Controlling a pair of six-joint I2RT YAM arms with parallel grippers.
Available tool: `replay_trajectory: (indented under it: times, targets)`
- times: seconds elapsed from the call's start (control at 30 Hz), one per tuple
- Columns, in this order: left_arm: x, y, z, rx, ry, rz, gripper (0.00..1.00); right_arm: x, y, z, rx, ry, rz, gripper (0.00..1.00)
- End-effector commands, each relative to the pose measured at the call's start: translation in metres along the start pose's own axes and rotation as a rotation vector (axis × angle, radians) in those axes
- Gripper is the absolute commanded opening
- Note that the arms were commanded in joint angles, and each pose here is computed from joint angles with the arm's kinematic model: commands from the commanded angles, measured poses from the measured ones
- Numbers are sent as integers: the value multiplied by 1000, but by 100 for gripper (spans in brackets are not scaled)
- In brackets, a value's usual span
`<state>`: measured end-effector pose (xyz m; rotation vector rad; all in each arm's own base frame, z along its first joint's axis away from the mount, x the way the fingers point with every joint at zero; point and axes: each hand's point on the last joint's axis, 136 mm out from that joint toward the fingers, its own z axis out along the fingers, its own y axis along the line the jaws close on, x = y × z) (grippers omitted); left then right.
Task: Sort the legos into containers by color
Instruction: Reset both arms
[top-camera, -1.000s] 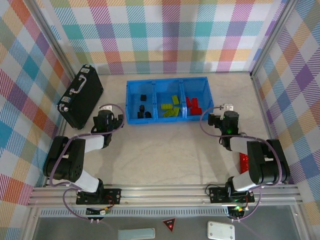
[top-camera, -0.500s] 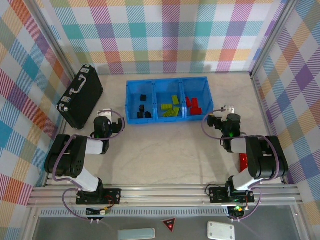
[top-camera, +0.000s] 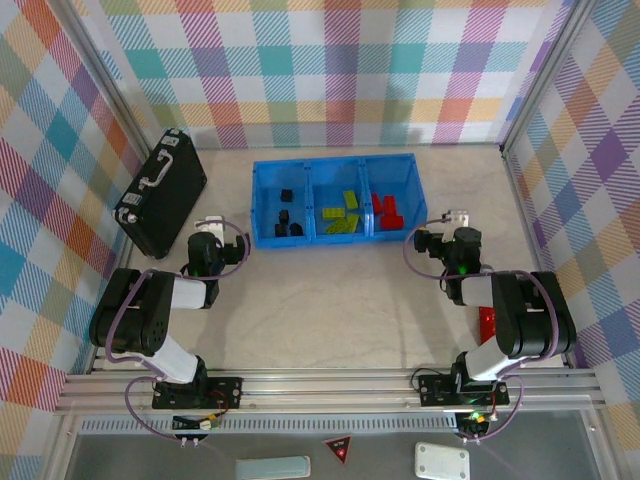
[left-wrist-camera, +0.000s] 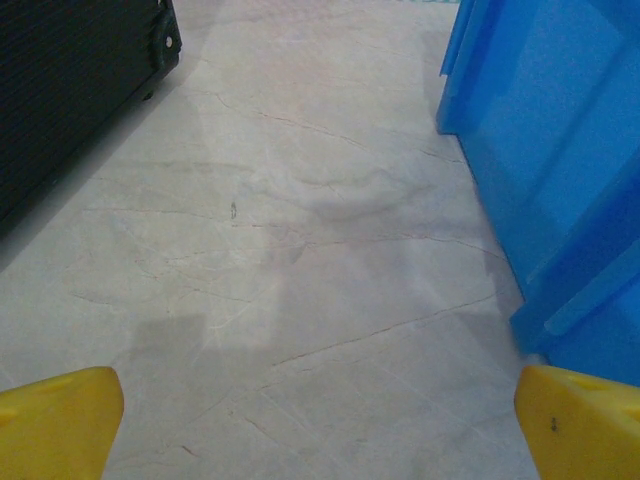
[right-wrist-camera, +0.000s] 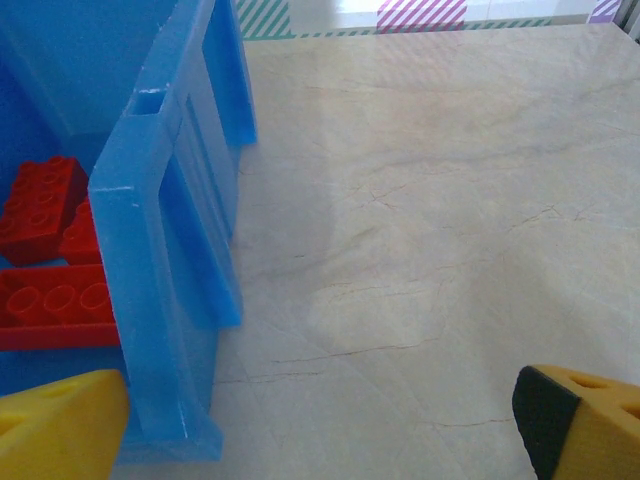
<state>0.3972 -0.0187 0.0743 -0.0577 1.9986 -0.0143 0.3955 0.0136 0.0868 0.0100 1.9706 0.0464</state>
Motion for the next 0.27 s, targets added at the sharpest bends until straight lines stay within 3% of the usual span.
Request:
replay_trajectory:
  times: [0.0,0.23]
  targets:
    - [-8,2,0,3,-32,1,100,-5,1,0,-13,-26,15,99]
    - [-8,2,0,4,-33,-1,100,-5,-1,0,-10,-30,18,99]
